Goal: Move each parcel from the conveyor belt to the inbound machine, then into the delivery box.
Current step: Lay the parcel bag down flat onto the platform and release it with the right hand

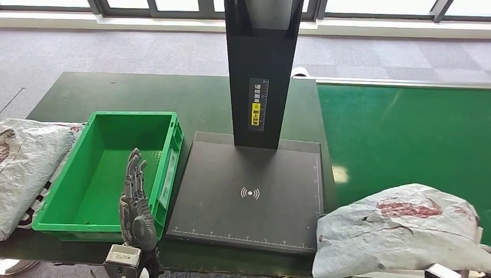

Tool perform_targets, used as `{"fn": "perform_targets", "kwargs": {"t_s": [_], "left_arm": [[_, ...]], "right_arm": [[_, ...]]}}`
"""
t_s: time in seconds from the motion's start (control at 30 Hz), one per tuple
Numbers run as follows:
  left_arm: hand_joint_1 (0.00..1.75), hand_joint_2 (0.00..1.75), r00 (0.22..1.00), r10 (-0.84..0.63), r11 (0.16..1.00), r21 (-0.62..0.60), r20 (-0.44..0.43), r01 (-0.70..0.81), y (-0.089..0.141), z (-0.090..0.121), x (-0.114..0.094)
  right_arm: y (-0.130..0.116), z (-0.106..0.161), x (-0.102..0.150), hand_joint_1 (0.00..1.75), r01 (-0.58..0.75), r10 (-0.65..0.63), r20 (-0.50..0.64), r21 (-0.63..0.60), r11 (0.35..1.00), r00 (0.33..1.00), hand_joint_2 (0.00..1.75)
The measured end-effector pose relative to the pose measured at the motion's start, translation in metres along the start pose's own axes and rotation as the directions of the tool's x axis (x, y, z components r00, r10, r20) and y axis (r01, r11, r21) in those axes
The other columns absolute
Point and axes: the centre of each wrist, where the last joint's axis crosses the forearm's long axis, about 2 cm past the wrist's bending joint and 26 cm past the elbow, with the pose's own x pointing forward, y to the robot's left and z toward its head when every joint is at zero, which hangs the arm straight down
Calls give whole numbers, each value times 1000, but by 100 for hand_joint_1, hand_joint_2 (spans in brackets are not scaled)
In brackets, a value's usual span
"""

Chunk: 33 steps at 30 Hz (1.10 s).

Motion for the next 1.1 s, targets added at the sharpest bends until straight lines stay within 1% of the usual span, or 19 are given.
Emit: {"fn": "perform_targets", "kwargs": {"t_s": [0.1, 0.2, 0.27, 0.37, 0.47, 0.53, 0.63, 0.73, 0.8, 0.9, 0.93, 1.0, 1.1], "left_arm": [[0, 0, 1000, -6, 1000, 0, 10, 6, 1, -2, 2], [0, 0, 1000, -10, 1000, 0, 16, 10, 1, -2, 3], [0, 0, 1000, -14, 1000, -2, 18, 14, 2, -1, 3], [0, 0, 999, -23, 1000, -4, 27, 23, 2, -1, 6], [0, 0, 999, -23, 1000, -3, 36, 23, 0, -1, 10], [0, 0, 999, -20, 1000, -2, 41, 21, -1, -3, 12], [0, 0, 999, -18, 1000, 1, 47, 18, -4, -6, 13], [0, 0, 999, -14, 1000, 5, 52, 14, -6, -10, 14], [0, 0, 999, -14, 1000, 9, 51, 13, -7, -11, 13], [0, 0, 999, -15, 1000, 23, 47, 14, -9, -11, 12], [0, 0, 999, -17, 999, 29, 46, 15, -10, -11, 12], [0, 0, 999, -20, 999, 38, 44, 18, -10, -10, 13], [0, 0, 999, -22, 999, 43, 39, 20, -10, -8, 13]], "right_arm": [[10, -2, 25, 175, 37, -34, 70, -39, 999, 997, 175], [17, -3, 42, 175, 72, -67, 120, -38, 997, 991, 175], [19, -6, 52, 175, 72, -65, 165, -35, 997, 984, 175], [24, -10, 69, 175, 60, -54, 262, -13, 998, 964, 175], [37, -11, 79, 175, 78, -82, 303, 23, 997, 949, 175], [52, -14, 80, 175, 71, -86, 328, 58, 996, 941, 175], [78, -20, 77, 175, 0, -50, 393, 125, 992, 918, 175], [104, -31, 78, 175, -101, 3, 489, 173, 980, 872, 175], [116, -41, 84, 175, -190, 61, 571, 169, 967, 818, 175], [126, -59, 92, 175, -336, 170, 674, 122, 934, 719, 175], [130, -63, 93, 175, -373, 196, 691, 114, 921, 696, 175], [136, -66, 91, 175, -420, 227, 701, 114, 900, 676, 175], [142, -65, 88, 175, -452, 248, 686, 130, 883, 684, 175]]}}
